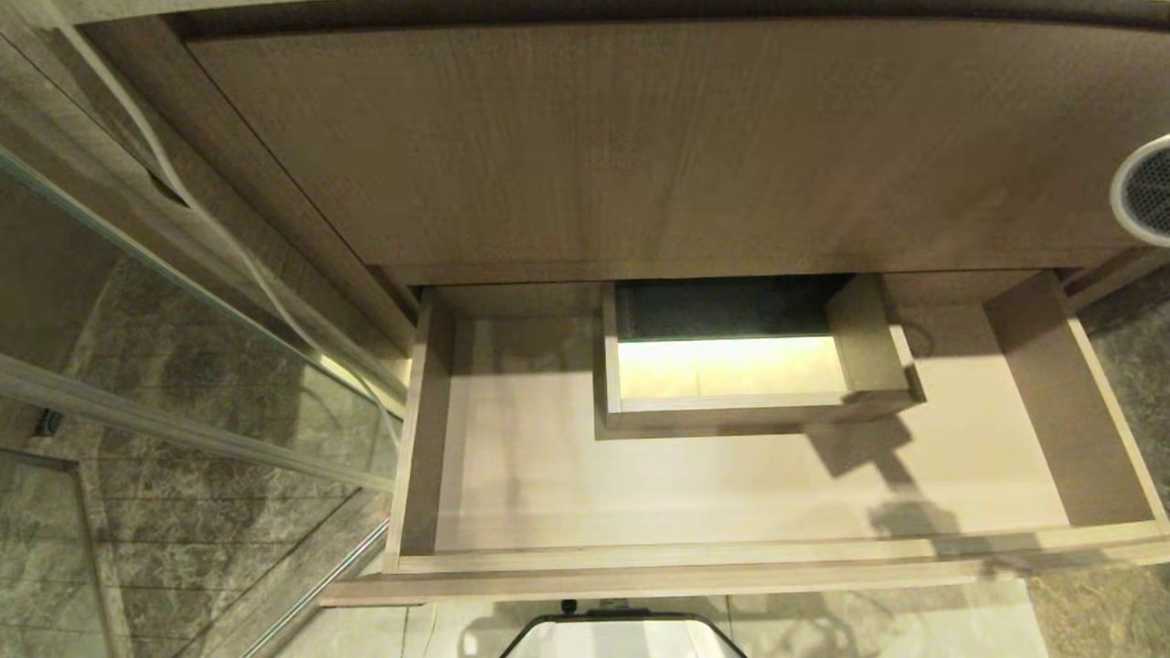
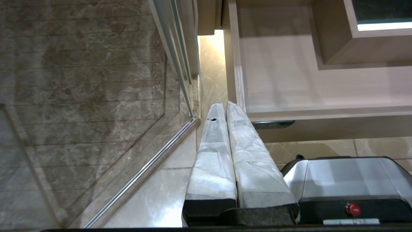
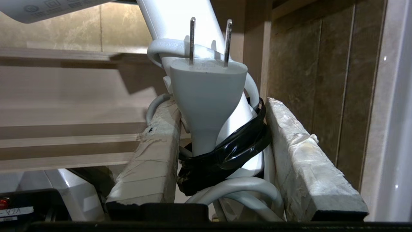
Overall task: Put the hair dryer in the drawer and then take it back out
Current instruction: Put it into the drawer
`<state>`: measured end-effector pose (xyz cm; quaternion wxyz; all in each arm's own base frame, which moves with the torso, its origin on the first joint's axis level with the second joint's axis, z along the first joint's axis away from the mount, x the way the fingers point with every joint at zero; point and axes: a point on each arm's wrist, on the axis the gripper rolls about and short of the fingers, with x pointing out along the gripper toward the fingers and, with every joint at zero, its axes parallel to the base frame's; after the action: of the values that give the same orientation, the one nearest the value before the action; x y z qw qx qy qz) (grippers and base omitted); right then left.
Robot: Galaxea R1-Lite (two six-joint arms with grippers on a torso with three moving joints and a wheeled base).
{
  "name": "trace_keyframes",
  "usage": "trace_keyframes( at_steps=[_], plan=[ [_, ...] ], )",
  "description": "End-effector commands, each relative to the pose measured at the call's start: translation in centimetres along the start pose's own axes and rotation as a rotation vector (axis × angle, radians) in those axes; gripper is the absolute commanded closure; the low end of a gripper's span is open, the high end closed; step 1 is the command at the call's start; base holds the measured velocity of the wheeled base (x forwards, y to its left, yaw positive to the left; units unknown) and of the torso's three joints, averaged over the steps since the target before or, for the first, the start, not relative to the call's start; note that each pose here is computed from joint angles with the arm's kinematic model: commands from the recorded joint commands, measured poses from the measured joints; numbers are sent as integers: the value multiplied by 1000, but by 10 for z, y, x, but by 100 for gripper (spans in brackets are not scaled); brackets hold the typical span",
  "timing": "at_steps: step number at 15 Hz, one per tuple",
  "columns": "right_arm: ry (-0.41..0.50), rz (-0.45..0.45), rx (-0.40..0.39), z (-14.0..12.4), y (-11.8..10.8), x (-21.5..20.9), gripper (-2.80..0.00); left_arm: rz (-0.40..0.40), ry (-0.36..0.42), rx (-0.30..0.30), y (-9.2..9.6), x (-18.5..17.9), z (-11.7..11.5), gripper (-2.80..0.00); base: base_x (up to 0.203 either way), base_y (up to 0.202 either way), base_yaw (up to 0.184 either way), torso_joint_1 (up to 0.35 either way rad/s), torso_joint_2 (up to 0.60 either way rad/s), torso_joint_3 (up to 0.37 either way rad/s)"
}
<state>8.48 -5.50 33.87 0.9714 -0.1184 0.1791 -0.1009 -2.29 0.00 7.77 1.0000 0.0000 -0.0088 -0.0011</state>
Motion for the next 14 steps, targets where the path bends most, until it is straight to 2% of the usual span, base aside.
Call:
trace_keyframes(
  at_steps=[1, 5, 9, 11, 14],
  plan=[
    [4, 2, 0, -10, 7, -7, 0, 1, 2, 0, 0, 0, 0, 0, 0, 0, 0, -325, 498, 143],
    [67, 26, 29, -27, 11, 2, 0, 1, 2, 0, 0, 0, 0, 0, 0, 0, 0, -231, 361, 158],
    [157, 58, 68, -43, 7, 25, 0, 0, 2, 1, 0, 0, 0, 0, 0, 0, 0, 48, 185, 224],
    [228, 65, 99, -51, 2, 42, 0, 1, 2, 0, 0, 0, 0, 0, 0, 0, 0, 97, 44, 118],
    [272, 73, 115, -57, -11, 73, 0, -1, 2, 0, 0, 0, 0, 0, 0, 0, 0, 43, 37, 47]
  ],
)
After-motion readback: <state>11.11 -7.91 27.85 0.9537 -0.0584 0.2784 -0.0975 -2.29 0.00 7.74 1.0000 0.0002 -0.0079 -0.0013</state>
